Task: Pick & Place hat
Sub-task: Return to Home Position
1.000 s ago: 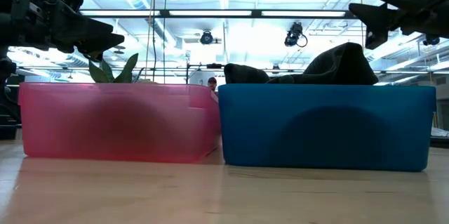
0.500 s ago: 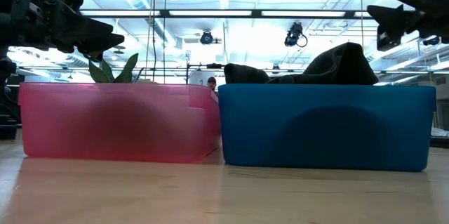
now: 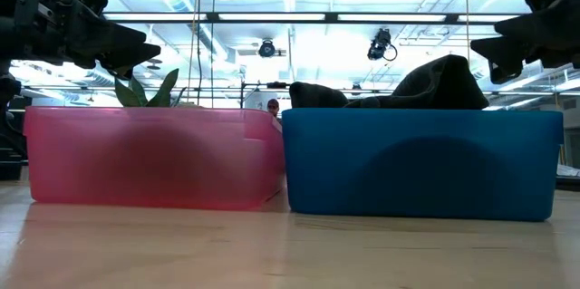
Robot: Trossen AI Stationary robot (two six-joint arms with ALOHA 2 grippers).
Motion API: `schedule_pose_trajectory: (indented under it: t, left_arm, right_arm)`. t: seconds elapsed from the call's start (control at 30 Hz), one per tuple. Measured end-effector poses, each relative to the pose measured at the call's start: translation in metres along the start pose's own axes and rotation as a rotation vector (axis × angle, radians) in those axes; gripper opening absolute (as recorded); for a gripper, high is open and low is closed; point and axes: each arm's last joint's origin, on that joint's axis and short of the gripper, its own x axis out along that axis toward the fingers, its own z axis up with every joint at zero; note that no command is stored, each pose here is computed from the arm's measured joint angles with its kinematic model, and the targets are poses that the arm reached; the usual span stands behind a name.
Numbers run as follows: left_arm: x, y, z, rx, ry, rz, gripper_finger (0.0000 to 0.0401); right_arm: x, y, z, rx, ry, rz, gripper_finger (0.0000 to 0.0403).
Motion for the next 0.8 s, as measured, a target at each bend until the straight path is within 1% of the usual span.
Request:
schedule_pose_trajectory:
  t: [0.2,0.3,0.8]
  left_arm:
    - [0.0,0.0,0.0002,0.0,-0.001,0.0,0.0197]
    - [0.0,0.0,0.0001,0.0,-0.001,0.0,0.0197]
    - [0.0,0.0,0.0002,0.0,-0.001,0.0,0.0197]
  right_arm:
    - [0.0,-0.0004,-0.0001,0.004,0.0,-0.012,0.0197]
    - [0.0,-0.0004,0.0,0.029,0.0,-0.012,0.0197]
    - [0.0,-0.0004,0.0001,0.028,-0.001,-0.012,0.0197]
